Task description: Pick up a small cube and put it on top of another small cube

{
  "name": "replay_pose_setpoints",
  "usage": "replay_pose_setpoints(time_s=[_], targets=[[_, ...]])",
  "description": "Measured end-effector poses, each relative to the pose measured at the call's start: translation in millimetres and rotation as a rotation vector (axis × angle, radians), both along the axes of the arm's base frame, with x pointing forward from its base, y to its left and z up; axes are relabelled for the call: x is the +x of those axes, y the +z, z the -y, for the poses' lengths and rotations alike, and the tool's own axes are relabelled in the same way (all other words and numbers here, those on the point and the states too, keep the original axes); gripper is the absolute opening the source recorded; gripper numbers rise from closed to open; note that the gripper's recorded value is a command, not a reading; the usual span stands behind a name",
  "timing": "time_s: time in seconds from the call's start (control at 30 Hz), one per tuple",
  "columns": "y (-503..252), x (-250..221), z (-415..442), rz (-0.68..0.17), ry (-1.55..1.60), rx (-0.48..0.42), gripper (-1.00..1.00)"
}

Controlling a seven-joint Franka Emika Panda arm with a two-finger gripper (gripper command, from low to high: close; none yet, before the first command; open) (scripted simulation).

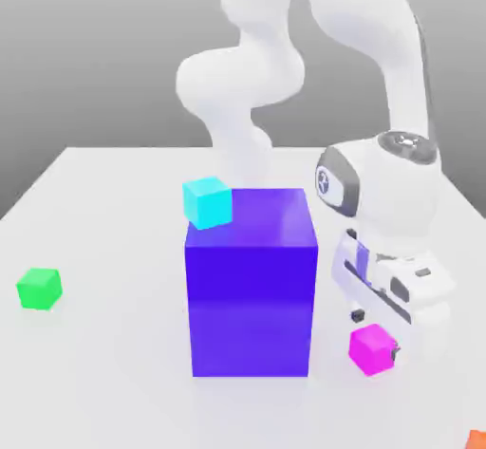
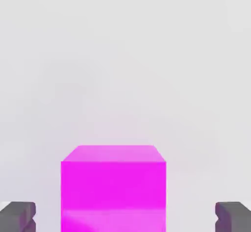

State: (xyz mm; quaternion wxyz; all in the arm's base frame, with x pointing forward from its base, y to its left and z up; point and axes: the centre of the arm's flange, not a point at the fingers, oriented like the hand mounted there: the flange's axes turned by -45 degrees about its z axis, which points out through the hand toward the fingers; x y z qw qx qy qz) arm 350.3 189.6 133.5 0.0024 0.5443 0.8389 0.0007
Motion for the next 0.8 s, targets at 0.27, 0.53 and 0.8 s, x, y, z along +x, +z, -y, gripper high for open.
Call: replay_pose_setpoints(time_s=[0.27, 0.53, 0.8], targets=[[-6, -1, 0, -0.004, -0.001, 0.0, -1.0], [43, 1, 0, 0.001, 0.001, -0.001, -1.0], [76, 64, 6, -0.017, -0.175, -0.028, -1.0]])
